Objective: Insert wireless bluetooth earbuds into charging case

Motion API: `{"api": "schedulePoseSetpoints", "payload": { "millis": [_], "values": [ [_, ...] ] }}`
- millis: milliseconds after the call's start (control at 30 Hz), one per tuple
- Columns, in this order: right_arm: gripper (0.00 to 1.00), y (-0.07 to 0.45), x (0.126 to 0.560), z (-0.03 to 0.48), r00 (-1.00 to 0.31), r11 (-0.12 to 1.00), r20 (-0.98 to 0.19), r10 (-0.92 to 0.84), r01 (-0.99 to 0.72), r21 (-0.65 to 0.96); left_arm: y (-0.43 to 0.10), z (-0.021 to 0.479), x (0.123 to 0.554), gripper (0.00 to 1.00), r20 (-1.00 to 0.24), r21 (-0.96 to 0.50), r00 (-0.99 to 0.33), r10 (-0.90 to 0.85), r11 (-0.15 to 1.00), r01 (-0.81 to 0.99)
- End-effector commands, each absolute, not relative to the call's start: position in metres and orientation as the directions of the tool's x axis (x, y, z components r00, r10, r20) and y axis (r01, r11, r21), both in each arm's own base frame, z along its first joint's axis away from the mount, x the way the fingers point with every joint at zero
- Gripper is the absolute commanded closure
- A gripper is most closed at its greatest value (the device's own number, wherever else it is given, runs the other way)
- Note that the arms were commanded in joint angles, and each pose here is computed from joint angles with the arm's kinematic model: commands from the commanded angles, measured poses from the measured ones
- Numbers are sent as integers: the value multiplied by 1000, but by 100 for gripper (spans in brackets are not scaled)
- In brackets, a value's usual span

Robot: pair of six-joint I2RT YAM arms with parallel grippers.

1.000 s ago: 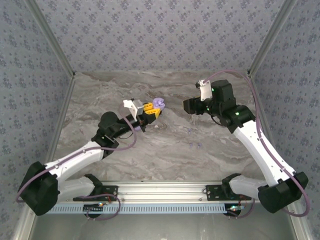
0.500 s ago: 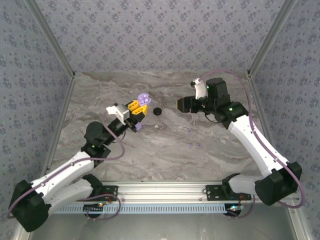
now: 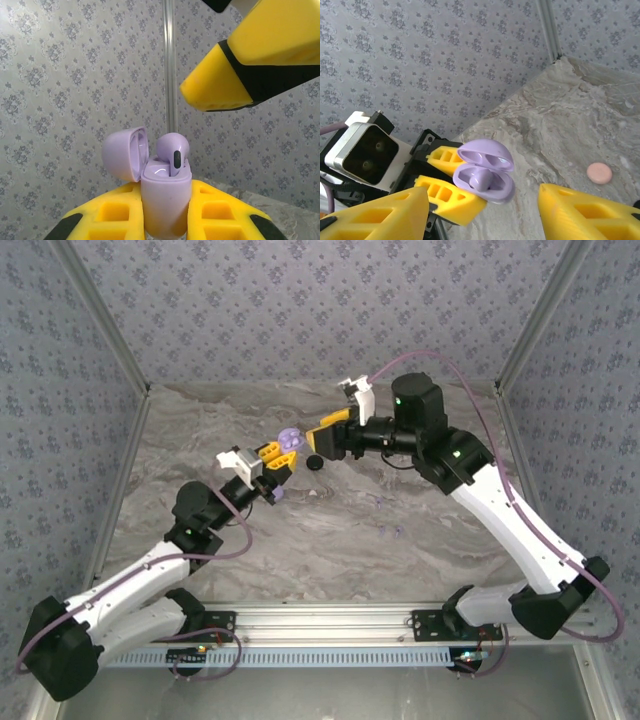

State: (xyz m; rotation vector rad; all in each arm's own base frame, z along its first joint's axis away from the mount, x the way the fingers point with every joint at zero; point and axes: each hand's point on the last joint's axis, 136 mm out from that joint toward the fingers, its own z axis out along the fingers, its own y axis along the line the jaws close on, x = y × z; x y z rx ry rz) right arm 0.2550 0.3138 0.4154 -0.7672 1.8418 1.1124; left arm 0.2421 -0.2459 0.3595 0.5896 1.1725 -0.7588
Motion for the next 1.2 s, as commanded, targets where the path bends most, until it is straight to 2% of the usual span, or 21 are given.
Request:
{"api": "schedulePoseSetpoints", "payload": {
  "millis": [0,633,1167],
  "values": [
    [39,325,249,411,-469,399,-874,-131,-832,387,-247,367,240,100,-949,27,212,-231,613,789],
    [43,336,248,392,-496,418,-846,-198,-823,385,-251,366,246,100,-953,11,193,-231,613,790],
    [48,344,245,390,-488,389,-845,-220,-838,382,-254,364,248,100,-956,8,185,-228,610,792]
  ]
}}
